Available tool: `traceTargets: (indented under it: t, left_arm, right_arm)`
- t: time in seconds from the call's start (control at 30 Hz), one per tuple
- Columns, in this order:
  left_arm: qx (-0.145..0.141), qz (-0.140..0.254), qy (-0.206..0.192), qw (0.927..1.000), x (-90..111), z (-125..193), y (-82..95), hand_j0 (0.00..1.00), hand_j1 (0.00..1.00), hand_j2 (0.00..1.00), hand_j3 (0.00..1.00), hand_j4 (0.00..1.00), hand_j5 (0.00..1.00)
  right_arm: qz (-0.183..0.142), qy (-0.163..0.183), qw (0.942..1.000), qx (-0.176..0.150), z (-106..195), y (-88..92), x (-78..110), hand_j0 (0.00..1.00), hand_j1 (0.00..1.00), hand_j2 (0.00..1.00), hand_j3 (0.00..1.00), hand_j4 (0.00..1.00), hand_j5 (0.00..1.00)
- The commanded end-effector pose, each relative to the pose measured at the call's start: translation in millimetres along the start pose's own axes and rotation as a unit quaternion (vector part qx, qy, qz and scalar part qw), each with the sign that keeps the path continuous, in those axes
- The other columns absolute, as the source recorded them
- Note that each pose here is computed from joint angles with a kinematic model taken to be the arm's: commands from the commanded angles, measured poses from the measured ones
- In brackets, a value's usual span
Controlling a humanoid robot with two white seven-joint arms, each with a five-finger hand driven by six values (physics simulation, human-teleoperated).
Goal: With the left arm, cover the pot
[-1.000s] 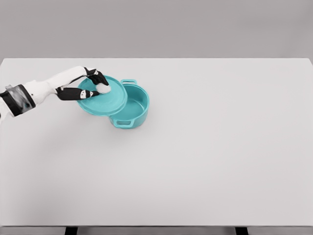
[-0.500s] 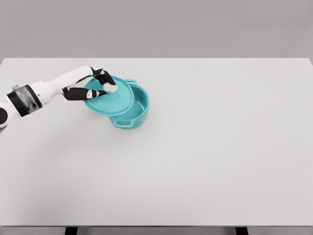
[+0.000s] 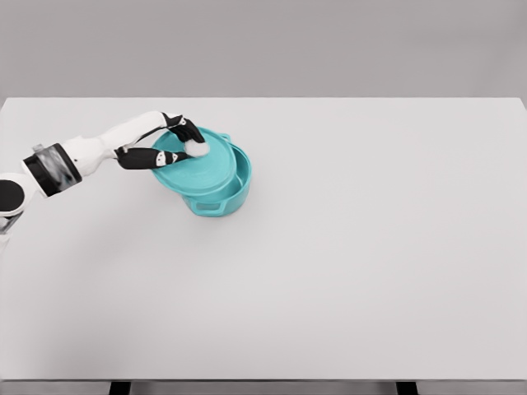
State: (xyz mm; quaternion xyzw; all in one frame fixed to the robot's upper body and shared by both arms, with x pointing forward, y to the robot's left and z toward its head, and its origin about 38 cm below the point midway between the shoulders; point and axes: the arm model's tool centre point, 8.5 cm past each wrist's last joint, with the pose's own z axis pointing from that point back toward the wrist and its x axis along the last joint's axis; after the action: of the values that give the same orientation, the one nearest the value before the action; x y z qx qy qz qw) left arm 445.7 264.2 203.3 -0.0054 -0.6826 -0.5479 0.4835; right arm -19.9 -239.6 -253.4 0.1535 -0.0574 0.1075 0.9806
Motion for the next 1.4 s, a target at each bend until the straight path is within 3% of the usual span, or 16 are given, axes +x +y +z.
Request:
traceTargets:
  t: [0.0,0.6,1.37]
  left_arm:
    - [0.001,0.005,-0.003,1.0000,1,-3,-1.8,0.55,0.55,0.55,0.55,0.55,0.55]
    - [0.010,0.014,-0.012,0.9998,3,-13,-7.4,0.55,0.55,0.55,0.55,0.55,0.55]
    - [0.021,0.037,-0.001,0.9991,-13,-26,-19.7,0.55,0.55,0.55,0.55,0.55,0.55]
  right_arm:
    - [0.000,0.001,1.0000,0.000,0,0.2,-0.9,1.00,1.00,1.00,1.00,1.00,1.00]
    - [0.000,0.001,1.0000,0.000,0,0.2,-0.9,1.00,1.00,1.00,1.00,1.00,1.00]
    - [0.000,0.001,1.0000,0.000,0,0.2,-0.9,1.00,1.00,1.00,1.00,1.00,1.00]
